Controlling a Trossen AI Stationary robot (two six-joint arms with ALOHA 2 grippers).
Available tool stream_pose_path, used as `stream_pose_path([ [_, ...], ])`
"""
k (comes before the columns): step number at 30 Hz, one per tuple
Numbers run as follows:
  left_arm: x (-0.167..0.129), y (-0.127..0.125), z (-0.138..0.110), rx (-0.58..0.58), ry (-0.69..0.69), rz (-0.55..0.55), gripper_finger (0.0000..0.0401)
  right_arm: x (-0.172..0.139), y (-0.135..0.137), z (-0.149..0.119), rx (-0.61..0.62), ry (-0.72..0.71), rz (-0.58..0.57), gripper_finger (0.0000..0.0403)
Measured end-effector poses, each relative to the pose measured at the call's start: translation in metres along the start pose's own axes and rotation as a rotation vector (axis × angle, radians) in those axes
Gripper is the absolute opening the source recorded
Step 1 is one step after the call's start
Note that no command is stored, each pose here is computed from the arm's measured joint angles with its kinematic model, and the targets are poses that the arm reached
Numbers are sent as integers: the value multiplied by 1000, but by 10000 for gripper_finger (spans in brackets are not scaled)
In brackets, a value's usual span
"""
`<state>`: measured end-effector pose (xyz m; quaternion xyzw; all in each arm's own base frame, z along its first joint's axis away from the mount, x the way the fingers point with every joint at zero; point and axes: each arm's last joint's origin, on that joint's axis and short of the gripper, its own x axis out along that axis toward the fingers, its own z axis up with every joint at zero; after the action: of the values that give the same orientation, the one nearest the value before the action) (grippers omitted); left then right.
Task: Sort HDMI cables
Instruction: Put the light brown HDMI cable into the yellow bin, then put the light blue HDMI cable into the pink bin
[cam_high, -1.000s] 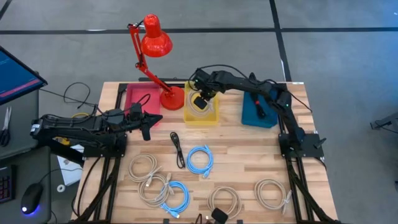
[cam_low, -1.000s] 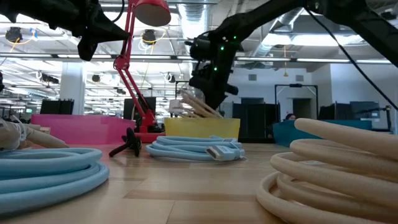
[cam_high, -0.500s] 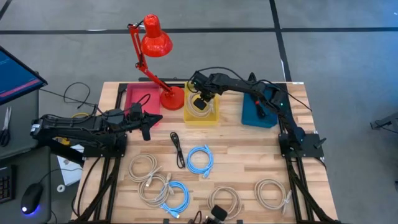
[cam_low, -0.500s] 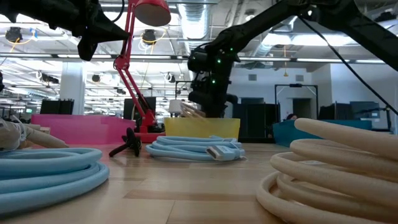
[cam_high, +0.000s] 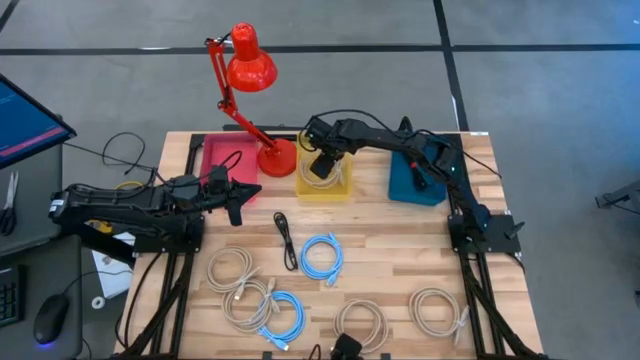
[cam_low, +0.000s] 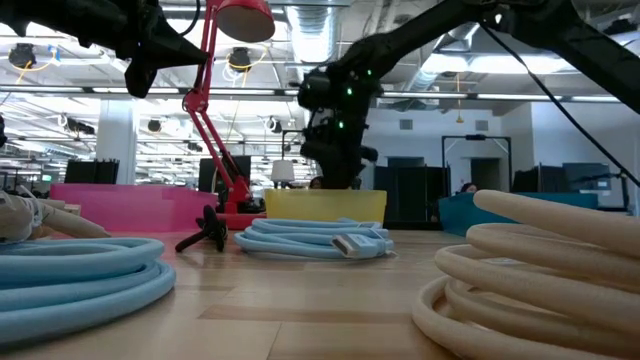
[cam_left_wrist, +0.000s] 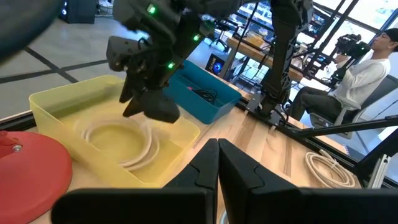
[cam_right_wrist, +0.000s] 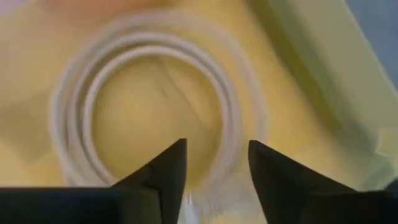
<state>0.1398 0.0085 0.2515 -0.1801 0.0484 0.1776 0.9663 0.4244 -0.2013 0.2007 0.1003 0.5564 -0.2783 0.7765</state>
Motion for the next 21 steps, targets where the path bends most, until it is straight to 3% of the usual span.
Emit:
stream_pose_path([
  [5, 0, 0, 0, 0, 0, 0, 10, -40, 3, 17, -130, -38, 0, 185],
  [11, 0, 0, 0, 0, 0, 0, 10, -111, 8, 28, -240, -78, 13, 167],
  [14, 0, 0, 0, 0, 0, 0, 10, -146, 9, 11, -310, -92, 26, 152],
  [21, 0, 0, 0, 0, 0, 0, 10, -226, 7, -30, -338, -98, 61, 119],
])
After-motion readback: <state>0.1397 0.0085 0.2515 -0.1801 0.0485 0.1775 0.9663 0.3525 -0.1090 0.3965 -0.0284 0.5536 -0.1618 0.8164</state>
